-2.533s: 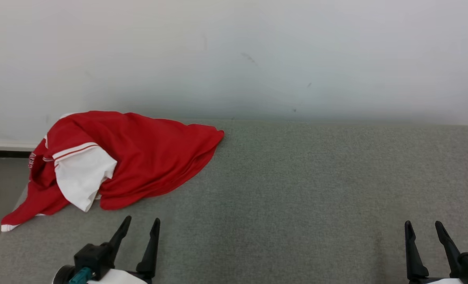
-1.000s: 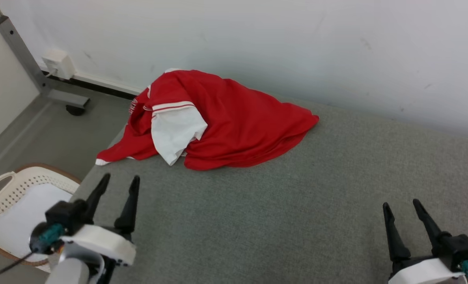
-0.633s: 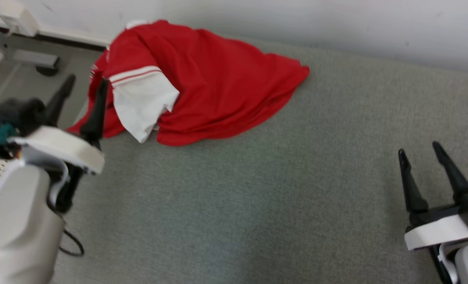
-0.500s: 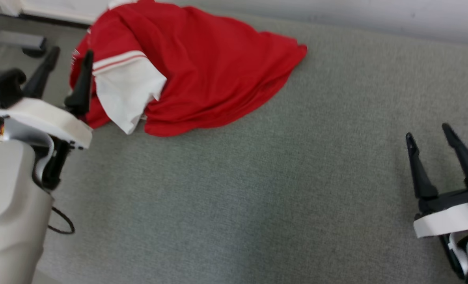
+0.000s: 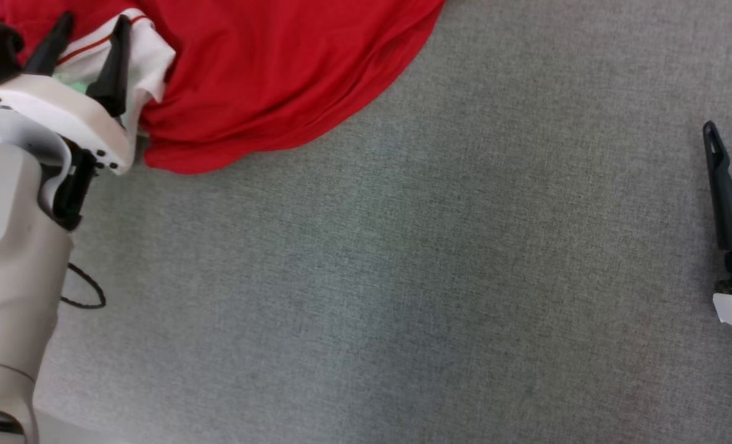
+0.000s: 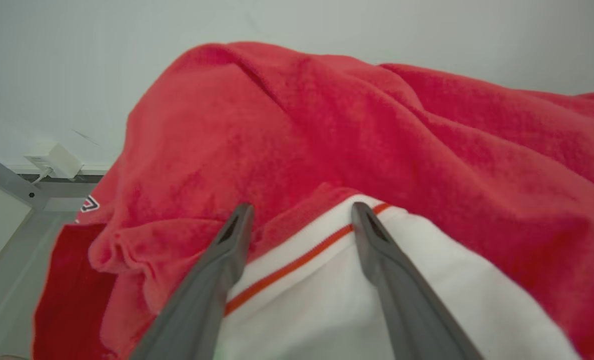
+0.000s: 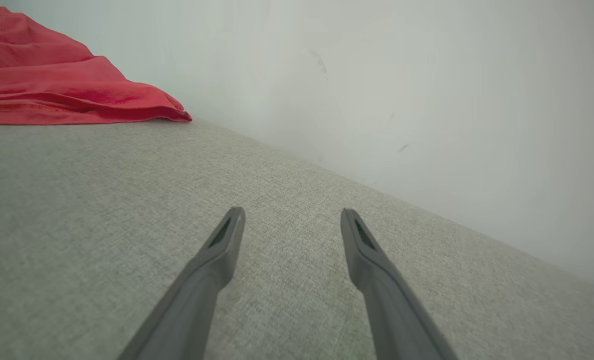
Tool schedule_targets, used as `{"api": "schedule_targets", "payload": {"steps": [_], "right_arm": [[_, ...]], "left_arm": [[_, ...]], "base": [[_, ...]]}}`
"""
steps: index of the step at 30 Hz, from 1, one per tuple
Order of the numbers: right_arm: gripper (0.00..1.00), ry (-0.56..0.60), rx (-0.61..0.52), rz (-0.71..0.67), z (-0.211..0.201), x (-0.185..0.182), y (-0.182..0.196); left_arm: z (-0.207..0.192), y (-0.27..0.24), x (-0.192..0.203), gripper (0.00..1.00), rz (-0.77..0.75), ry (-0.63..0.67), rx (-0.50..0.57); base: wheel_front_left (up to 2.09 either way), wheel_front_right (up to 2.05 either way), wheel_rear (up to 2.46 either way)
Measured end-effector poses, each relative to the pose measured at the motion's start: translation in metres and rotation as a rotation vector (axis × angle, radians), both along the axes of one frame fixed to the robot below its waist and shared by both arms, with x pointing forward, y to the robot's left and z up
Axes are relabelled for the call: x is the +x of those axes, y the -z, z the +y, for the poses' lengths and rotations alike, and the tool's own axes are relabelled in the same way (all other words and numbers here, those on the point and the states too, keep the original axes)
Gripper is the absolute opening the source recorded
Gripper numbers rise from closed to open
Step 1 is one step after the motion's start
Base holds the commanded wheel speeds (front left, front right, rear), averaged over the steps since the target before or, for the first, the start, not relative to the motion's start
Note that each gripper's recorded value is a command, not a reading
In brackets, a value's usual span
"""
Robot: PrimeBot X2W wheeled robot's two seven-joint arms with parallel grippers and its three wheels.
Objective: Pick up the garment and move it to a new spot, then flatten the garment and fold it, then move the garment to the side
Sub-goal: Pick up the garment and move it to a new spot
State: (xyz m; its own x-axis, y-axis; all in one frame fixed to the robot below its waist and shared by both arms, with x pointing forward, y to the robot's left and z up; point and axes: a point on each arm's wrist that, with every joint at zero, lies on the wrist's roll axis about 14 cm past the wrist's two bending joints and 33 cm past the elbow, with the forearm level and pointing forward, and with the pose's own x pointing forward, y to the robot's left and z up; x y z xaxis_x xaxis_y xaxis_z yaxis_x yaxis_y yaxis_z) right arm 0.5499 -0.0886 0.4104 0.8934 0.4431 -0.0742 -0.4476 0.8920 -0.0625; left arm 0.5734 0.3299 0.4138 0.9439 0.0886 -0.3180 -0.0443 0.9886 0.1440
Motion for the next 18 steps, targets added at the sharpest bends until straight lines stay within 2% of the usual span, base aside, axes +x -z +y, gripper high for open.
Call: {"api": "schedule_targets", "payload": {"steps": [3, 4, 6, 13, 18], "right_arm": [[1.00, 0.003, 0.002, 0.004, -0.002, 0.001, 0.004], [1.00, 0.005, 0.001, 0.006, -0.003, 0.000, 0.005], [1.00, 0.011, 0.001, 0.004, -0.004, 0.000, 0.004], [1.00, 0.024, -0.007, 0.016, -0.011, -0.008, 0.000], [1.00, 0.027, -0.004, 0.022, -0.011, -0.016, -0.005]], "left_arm": [[-0.002, 0.019, 0.003, 1.00, 0.048, -0.002, 0.000], [-0.003, 0.024, 0.002, 0.56, 0.071, 0.001, 0.003], [-0.006, 0.031, 0.002, 0.00, 0.093, 0.004, -0.006], [-0.012, 0.031, -0.004, 0.00, 0.124, 0.015, -0.011], [-0.012, 0.007, -0.004, 0.00, 0.060, 0.018, -0.016]], "base": [[0.00, 0.00, 0.00], [0.00, 0.00, 0.00], [0.00, 0.00, 0.00], [0.00, 0.00, 0.00], [0.00, 0.00, 0.00]]}}
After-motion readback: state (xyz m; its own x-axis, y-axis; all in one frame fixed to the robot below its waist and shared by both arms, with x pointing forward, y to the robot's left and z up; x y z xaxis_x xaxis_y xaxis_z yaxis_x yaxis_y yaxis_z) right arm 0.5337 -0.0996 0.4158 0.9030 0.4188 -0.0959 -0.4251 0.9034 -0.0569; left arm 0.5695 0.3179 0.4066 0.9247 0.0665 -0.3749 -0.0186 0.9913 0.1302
